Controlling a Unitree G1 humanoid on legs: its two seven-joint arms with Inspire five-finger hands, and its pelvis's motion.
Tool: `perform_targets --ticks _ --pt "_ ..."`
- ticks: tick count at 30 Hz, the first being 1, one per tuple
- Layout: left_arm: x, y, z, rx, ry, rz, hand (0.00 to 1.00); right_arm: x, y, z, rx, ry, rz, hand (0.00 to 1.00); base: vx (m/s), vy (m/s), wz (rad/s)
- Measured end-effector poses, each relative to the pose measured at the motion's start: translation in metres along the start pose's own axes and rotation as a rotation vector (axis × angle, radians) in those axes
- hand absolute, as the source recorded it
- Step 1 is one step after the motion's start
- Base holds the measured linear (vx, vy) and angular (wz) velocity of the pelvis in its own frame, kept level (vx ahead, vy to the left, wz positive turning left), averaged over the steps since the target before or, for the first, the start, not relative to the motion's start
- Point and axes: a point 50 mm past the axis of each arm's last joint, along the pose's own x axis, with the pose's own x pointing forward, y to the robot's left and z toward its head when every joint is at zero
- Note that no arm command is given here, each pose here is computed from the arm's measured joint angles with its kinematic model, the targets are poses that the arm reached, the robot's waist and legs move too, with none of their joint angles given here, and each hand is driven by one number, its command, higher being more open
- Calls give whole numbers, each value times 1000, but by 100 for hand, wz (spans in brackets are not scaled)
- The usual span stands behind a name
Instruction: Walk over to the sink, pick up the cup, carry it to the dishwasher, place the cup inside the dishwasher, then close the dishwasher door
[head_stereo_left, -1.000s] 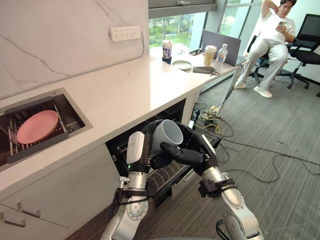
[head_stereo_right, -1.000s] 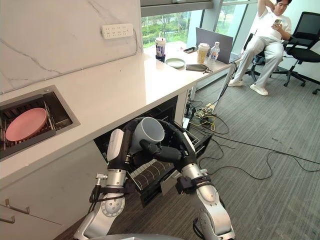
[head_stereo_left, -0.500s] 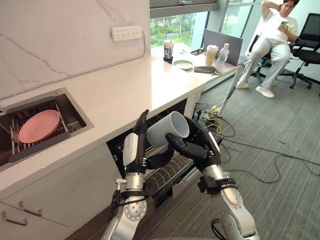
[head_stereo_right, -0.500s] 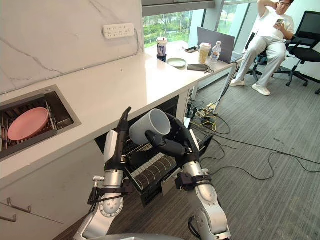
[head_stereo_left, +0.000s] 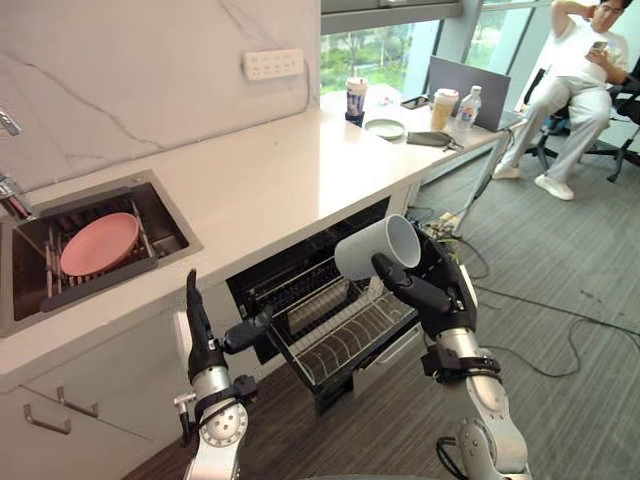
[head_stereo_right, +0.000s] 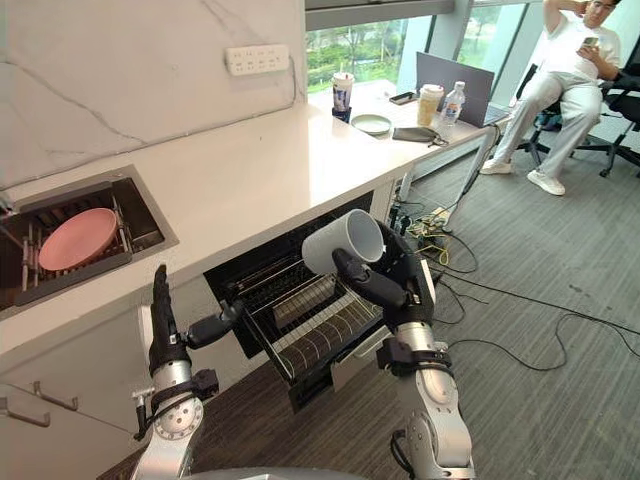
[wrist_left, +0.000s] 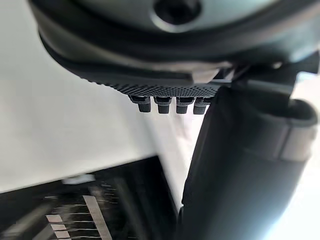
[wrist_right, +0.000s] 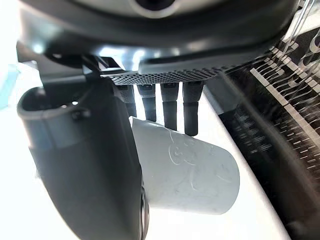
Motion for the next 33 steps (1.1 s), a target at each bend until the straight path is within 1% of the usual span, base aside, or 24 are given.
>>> perform_targets --ticks 1,3,6,7,9,10,11,13,15,19,23,27,29,31,32,33 --pt "-5 6 -21 15 98 7 100 7 -9 -7 -54 53 -8 0 -40 -16 32" --pt "-12 10 -41 37 186 8 100 20 -21 -17 -129 120 -23 0 -77 -17 33" --pt "-19 16 -60 55 271 6 100 44 -45 -29 -235 243 -60 0 -110 -32 49" --pt "-20 18 -62 58 282 6 100 48 -48 -30 -249 262 -66 0 -101 -41 50" --pt "-17 29 -70 74 307 20 100 70 -51 -28 -294 301 -77 0 -89 -50 45" --pt "-14 32 -70 82 307 24 100 77 -50 -25 -302 301 -75 0 -103 -64 44" --pt "-6 40 -70 93 296 34 100 94 -46 -14 -331 289 -67 0 -88 -52 38" --pt "4 46 -66 88 276 45 100 114 -44 5 -346 258 -67 0 -85 -34 40" --pt "13 46 -60 71 248 36 100 132 -43 29 -334 208 -77 0 -49 -9 35" --pt "18 45 -58 -11 253 35 100 156 -36 60 -308 154 -74 0 -2 14 26" --pt "22 42 -56 -52 257 19 100 169 -42 82 -298 137 -110 0 5 19 24" --pt "24 39 -57 -62 267 5 100 173 -60 104 -377 143 -160 0 -10 28 14" --pt "24 38 -57 -73 271 -11 100 172 -66 102 -413 184 -171 0 -12 27 14" --pt "24 37 -58 -80 278 -22 100 169 -71 89 -439 259 -178 0 4 21 9" --pt "24 35 -58 -82 285 -27 100 166 -75 83 -450 302 -189 100 0 0 0" --pt "23 35 -60 -85 302 -26 100 166 -76 84 -444 303 -180 100 0 0 0"
